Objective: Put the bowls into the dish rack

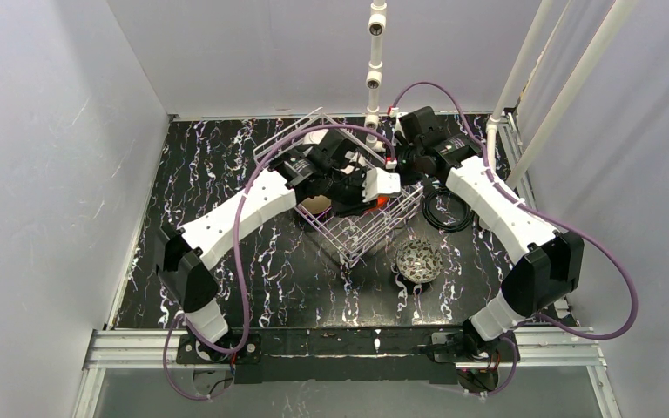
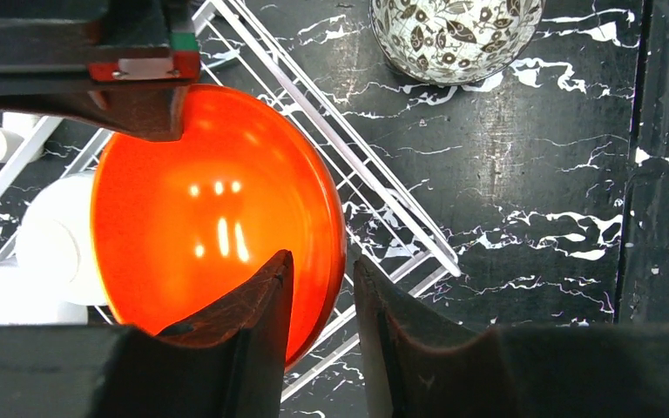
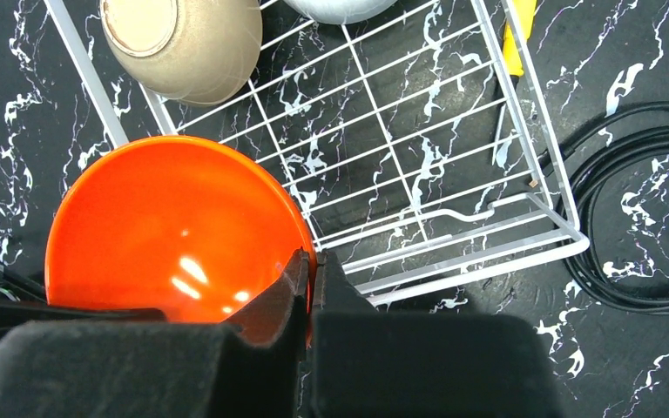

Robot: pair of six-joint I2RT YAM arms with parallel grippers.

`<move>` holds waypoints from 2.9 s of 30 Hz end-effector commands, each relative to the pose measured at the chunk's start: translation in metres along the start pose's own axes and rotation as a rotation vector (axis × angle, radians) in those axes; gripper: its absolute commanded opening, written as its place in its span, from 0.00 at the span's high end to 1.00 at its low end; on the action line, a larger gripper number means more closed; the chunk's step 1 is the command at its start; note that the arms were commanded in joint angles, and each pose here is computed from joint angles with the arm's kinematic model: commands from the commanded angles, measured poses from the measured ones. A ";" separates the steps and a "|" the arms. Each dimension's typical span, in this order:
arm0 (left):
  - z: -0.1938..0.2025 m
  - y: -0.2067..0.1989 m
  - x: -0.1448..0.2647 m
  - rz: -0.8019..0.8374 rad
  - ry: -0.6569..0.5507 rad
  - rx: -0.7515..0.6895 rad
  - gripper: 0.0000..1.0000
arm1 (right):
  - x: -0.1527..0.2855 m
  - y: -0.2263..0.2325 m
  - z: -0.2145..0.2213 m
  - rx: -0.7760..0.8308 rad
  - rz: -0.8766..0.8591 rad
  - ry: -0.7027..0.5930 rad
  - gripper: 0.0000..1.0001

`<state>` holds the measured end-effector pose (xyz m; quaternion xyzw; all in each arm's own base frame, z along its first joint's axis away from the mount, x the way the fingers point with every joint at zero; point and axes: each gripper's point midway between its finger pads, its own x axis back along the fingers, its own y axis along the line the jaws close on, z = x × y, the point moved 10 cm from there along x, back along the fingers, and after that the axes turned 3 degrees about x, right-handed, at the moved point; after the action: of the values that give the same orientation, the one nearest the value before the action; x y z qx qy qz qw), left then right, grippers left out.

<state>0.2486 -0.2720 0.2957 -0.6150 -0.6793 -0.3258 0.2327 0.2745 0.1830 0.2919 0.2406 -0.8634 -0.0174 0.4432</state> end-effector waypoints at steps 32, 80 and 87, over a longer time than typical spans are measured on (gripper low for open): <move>0.017 -0.017 0.010 0.246 -0.126 0.656 1.00 | 0.080 -0.015 -0.018 -0.288 0.205 -0.557 0.36; 0.050 0.076 -0.109 0.641 -0.216 1.440 1.00 | 0.076 -0.006 0.062 -0.484 -0.043 -0.474 0.45; 0.055 0.074 -0.115 0.665 -0.214 1.439 1.00 | 0.073 -0.005 0.063 -0.490 -0.044 -0.460 0.46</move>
<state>0.3464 -0.3082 0.1908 -0.4975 -0.5473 0.3381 0.5819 0.1891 0.1321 0.2974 0.1208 -0.9042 -0.2757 0.3031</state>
